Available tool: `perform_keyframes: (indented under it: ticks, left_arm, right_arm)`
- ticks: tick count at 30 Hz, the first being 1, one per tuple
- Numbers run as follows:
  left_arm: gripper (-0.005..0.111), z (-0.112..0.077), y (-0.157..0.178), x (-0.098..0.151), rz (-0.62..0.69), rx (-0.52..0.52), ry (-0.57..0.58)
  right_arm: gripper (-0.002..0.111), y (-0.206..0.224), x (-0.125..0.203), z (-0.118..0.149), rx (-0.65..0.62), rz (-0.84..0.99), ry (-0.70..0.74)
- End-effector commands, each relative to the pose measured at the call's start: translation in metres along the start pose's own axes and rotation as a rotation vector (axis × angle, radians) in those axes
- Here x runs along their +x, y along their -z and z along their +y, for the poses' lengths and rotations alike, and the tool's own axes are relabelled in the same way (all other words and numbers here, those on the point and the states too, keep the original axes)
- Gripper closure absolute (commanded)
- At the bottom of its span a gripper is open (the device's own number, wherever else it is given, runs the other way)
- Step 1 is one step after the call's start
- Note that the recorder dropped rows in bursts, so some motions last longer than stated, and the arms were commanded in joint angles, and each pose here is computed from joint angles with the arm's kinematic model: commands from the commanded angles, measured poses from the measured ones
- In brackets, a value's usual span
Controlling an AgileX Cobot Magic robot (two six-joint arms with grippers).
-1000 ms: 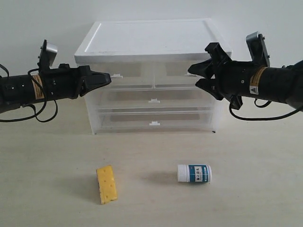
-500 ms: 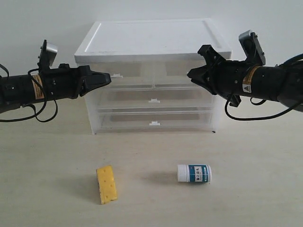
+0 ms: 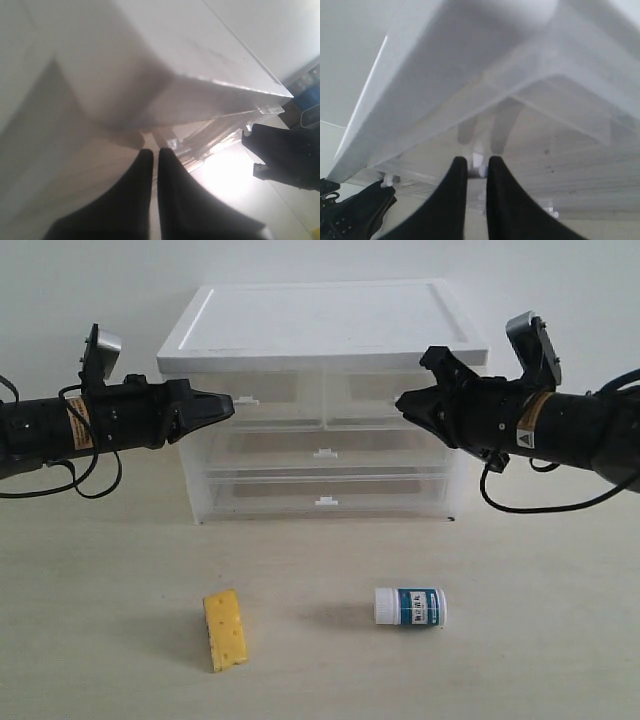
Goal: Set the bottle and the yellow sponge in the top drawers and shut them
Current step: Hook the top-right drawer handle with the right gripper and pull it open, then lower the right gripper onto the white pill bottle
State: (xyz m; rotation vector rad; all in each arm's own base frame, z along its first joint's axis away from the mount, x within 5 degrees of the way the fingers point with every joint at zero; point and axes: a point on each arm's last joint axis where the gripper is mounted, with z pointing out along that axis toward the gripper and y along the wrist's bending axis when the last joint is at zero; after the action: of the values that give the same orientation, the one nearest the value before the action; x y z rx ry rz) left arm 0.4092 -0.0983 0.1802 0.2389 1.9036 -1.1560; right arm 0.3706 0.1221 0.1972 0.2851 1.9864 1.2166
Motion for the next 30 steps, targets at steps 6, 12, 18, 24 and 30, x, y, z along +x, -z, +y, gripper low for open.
perform_keyframes:
  ticks: [6, 12, 18, 24, 30]
  left_arm:
    - [0.103, 0.010, -0.001, -0.010, -0.091, -0.102, 0.061]
    - [0.103, 0.010, -0.001, -0.010, -0.089, -0.103, 0.059]
    - [0.103, 0.010, -0.001, -0.009, -0.082, -0.102, 0.053]
    - [0.103, 0.010, -0.001, -0.009, -0.081, -0.102, 0.053]
    - [0.103, 0.010, -0.001, -0.009, -0.081, -0.102, 0.053]
  right_arm:
    - [0.108, 0.024, 0.024, 0.015, -0.125, 0.075, 0.094]
    - [0.108, 0.041, 0.032, 0.022, -0.119, 0.089, 0.134]
    - [0.108, 0.045, 0.033, 0.024, -0.106, 0.089, 0.170]
    - [0.078, 0.047, 0.041, 0.028, -0.171, 0.169, 0.244]
    - [0.054, 0.051, 0.056, 0.030, -0.233, 0.332, 0.345]
